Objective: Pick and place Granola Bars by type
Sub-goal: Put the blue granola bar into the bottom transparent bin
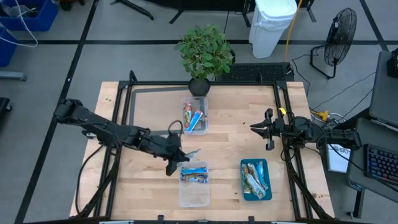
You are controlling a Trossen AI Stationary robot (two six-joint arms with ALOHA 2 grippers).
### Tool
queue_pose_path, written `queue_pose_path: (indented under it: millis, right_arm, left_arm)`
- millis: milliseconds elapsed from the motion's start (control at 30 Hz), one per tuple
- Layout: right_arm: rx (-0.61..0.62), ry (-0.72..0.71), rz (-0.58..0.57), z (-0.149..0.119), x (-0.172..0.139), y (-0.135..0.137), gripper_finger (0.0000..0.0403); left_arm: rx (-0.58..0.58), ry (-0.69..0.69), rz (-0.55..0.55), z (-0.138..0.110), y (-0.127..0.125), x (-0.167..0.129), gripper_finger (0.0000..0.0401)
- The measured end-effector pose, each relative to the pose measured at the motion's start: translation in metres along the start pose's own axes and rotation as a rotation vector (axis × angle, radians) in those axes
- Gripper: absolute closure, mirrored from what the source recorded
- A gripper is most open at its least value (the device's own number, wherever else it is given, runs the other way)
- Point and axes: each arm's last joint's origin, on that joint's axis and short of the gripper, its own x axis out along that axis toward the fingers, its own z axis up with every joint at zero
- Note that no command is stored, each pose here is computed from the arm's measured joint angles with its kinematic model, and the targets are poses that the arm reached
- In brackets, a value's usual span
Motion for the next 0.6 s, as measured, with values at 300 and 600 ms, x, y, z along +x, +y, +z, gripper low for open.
queue_pose_path:
  millis: [300,600]
  right_arm:
    - [0.000,-0.001,0.000,0.000,0.000,0.000,0.0358]
    - [0.000,0.000,0.000,0.000,0.000,0.000,0.0358]
  left_arm:
    - [-0.066,0.117,-0.131,-0.021,-0.006,0.044,0.0377]
    - [-0.170,0.213,-0.165,-0.036,-0.002,0.070,0.0378]
